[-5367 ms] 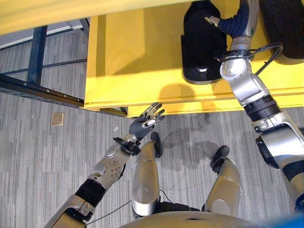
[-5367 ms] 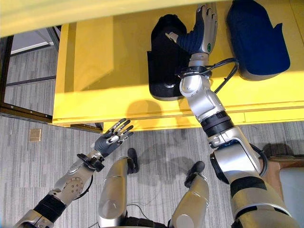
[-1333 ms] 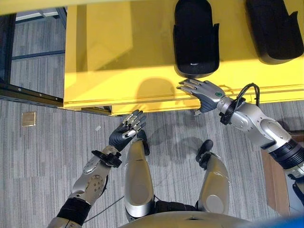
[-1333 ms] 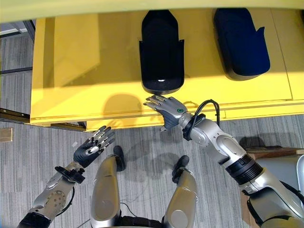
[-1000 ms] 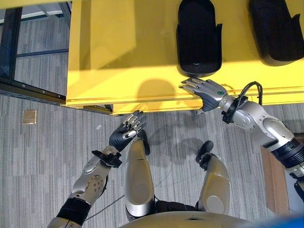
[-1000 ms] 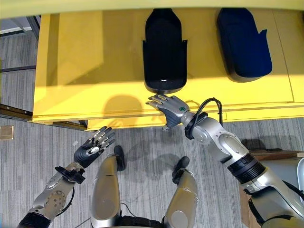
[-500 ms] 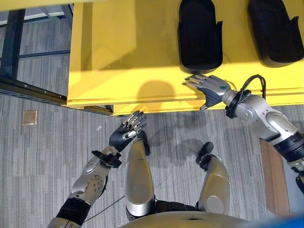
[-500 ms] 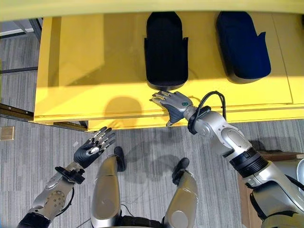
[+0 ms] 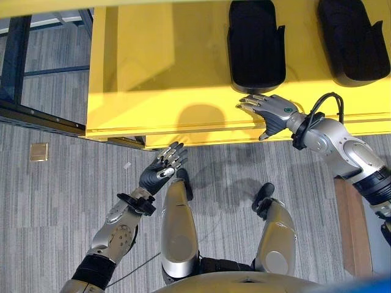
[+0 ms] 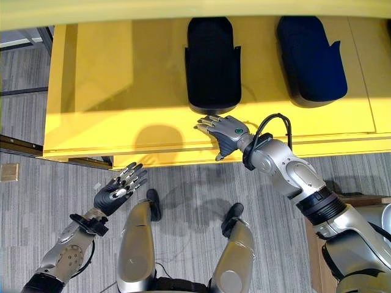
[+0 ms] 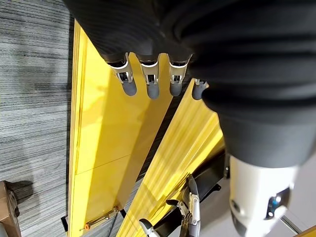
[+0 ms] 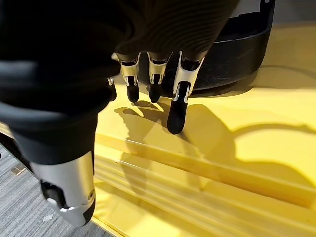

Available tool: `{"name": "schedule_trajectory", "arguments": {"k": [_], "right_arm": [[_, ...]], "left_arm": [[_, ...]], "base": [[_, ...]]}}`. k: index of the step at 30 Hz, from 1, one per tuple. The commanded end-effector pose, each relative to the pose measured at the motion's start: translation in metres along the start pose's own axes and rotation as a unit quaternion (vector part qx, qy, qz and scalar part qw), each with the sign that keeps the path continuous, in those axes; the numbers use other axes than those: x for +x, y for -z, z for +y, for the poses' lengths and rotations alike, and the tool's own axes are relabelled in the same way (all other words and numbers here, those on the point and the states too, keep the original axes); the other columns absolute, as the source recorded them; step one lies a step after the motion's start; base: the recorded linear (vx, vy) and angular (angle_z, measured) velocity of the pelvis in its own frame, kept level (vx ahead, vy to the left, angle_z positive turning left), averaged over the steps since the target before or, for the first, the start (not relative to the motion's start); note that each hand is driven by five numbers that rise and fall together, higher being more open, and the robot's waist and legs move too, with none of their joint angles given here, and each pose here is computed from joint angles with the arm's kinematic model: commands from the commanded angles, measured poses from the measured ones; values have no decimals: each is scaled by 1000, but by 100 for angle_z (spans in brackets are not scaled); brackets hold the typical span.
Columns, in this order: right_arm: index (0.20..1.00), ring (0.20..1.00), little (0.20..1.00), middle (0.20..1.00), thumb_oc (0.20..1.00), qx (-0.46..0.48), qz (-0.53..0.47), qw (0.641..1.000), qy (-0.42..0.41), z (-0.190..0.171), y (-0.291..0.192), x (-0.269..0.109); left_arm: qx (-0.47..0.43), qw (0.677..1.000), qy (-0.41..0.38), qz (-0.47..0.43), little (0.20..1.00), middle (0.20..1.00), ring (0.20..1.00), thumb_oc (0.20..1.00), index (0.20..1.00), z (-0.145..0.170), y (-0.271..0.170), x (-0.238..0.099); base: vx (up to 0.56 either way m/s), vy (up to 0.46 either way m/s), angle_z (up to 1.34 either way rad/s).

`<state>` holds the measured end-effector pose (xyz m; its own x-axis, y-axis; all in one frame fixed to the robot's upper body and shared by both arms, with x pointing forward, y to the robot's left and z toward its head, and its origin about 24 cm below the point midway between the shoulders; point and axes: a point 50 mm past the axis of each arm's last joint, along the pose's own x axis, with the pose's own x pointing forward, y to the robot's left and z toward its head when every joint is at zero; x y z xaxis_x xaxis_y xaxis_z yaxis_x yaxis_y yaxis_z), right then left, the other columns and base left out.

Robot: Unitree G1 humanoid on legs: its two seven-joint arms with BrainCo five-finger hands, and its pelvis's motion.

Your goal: Move parts from the plastic box to the shelf.

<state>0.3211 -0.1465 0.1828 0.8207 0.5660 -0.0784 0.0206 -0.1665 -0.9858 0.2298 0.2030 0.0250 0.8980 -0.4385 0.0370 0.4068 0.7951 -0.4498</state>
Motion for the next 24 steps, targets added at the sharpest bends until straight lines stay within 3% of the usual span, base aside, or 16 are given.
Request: {"name": "schedule_trajectory", "arguments": {"k": [1, 6, 15, 18, 24], "right_arm": [[1000, 1000, 1000, 1000, 1000, 0, 19, 1000, -7, -9, 9, -4], [1000, 1000, 1000, 1000, 1000, 19, 13, 999, -26, -1, 3, -5], [1000, 1000, 1000, 1000, 1000, 196, -82, 967, -141, 23, -47, -26], [1000, 1000, 1000, 1000, 1000, 245, -121, 947, -168, 27, -56, -30], [1000, 1000, 1000, 1000, 1000, 406, -163, 866, -242, 47, -60, -48]], "left_arm": [[18, 999, 39, -17, 1000, 1000, 1000, 1000, 1000, -12, -8, -4], [18, 999, 38, -20, 1000, 1000, 1000, 1000, 1000, -12, -9, -5], [19, 999, 16, -40, 1000, 1000, 1000, 1000, 1000, -11, -11, -9], [19, 999, 12, -40, 1000, 1000, 1000, 1000, 1000, -9, -9, -11], [4, 1000, 0, -28, 1000, 1000, 1000, 1000, 1000, -4, 1, -25]], "base": [[0, 0, 0], [-7, -2, 0], [-31, -40, -3], [7, -23, -3], [51, -41, 1]]}}
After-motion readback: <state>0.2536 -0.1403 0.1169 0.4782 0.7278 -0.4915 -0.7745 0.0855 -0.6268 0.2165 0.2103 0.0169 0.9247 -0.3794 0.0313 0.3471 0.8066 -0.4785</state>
